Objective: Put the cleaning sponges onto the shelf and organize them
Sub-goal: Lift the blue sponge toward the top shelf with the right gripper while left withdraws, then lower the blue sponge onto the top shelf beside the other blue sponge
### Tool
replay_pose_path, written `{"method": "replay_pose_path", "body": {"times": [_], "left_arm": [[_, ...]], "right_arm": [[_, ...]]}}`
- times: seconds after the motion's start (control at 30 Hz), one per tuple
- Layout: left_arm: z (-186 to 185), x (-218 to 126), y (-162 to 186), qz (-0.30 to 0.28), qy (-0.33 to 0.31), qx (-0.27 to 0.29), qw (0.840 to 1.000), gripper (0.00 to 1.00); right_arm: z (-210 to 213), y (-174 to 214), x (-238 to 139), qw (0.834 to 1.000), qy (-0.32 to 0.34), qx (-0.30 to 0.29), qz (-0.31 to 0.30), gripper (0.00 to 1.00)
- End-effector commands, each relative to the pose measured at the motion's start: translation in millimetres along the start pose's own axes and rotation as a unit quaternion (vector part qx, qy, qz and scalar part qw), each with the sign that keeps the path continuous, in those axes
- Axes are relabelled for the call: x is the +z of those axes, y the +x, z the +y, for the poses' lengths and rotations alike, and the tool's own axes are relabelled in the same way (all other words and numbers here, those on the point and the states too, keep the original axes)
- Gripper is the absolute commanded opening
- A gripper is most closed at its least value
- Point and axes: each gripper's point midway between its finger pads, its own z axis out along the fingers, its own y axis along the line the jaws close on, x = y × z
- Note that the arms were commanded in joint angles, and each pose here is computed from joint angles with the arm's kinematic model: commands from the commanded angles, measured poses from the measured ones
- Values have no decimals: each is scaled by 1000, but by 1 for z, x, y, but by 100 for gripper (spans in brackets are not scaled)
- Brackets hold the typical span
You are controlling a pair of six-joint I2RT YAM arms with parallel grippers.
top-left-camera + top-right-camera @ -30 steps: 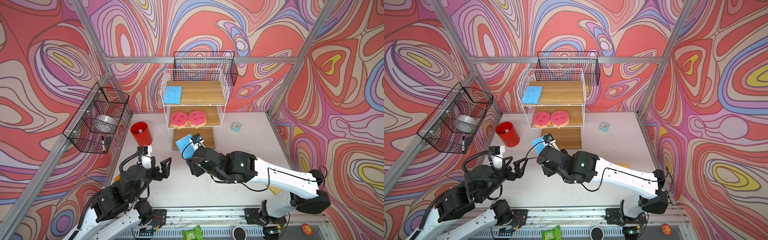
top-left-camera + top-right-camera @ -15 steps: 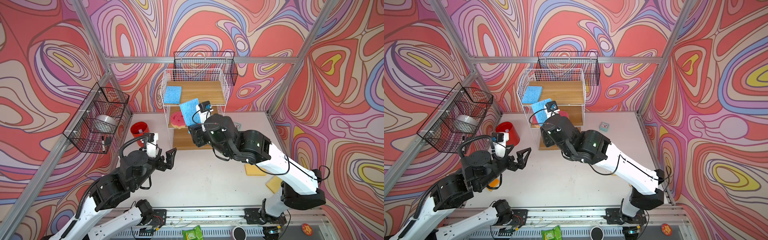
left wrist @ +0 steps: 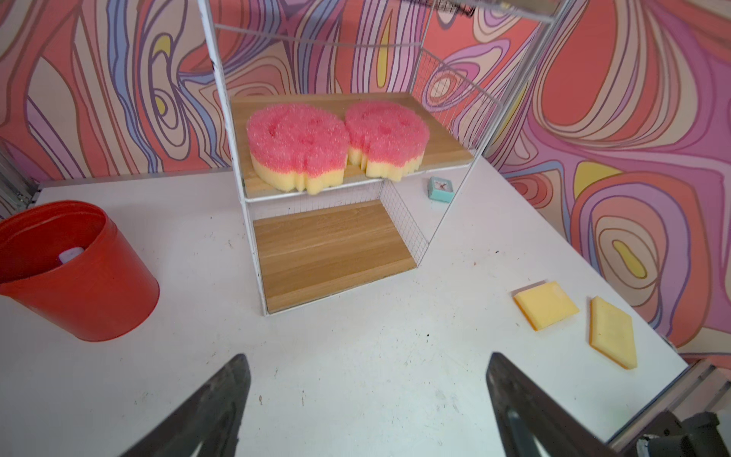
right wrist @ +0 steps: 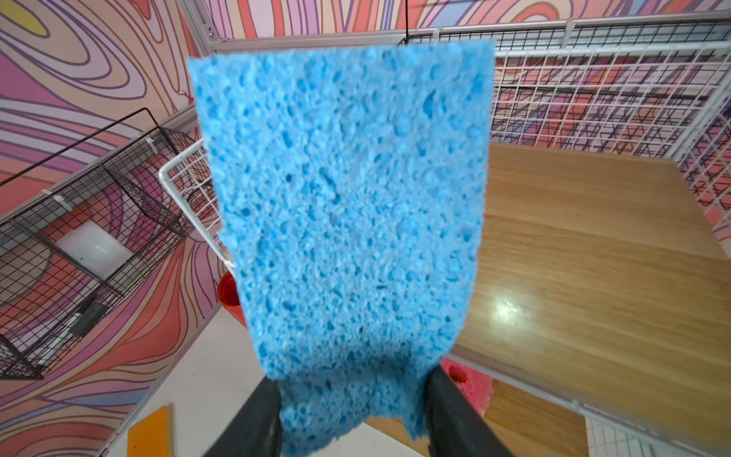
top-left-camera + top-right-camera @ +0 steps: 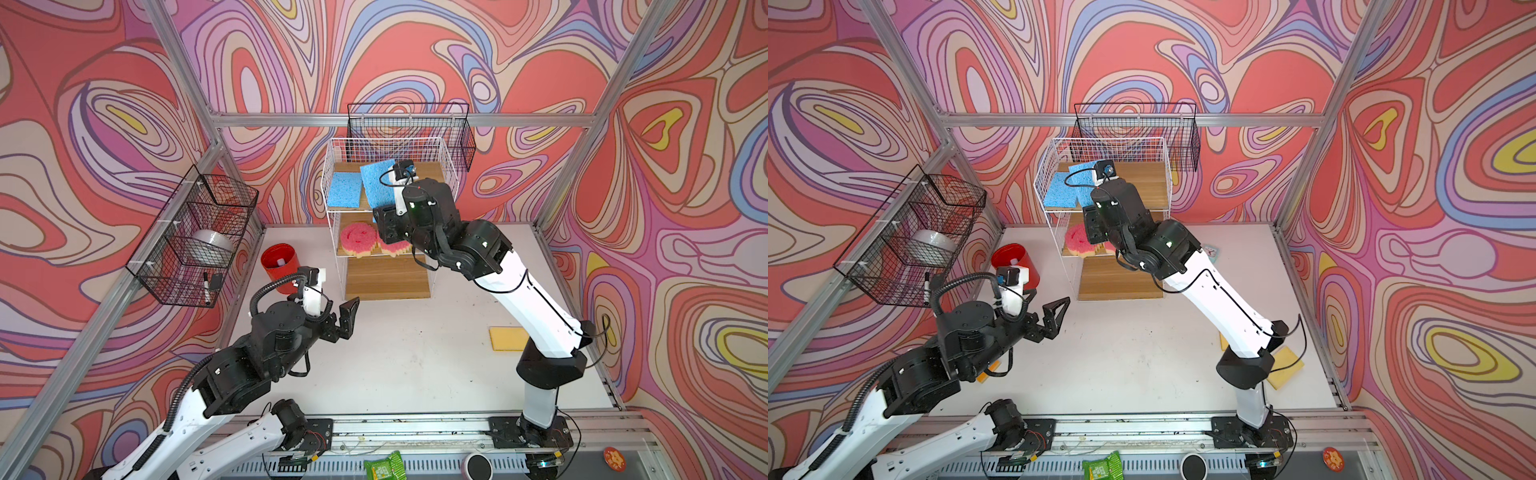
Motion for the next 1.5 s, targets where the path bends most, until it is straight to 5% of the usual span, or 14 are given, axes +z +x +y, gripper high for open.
{"method": "replay_pose_path", "body": {"times": [0.0,0.67,1.03,1.27,1.47], "left_arm": [[0,9,14,6,6,-17,1000,94],[-4,37,81,71,30,-51,996,93],[-1,36,83,71,26,-49,996,93],[0,37,86,75,23,-49,996,93],[0,38,86,76,22,-48,996,93]], "right_arm": [[3,-16,4,1000,-20,-3,-23,55],[-29,-9,55,999,4,25,-21,56],[-35,2,71,1000,14,26,-10,72],[-43,-3,65,999,34,27,-22,70],[-45,-7,56,999,35,27,-25,78]]}}
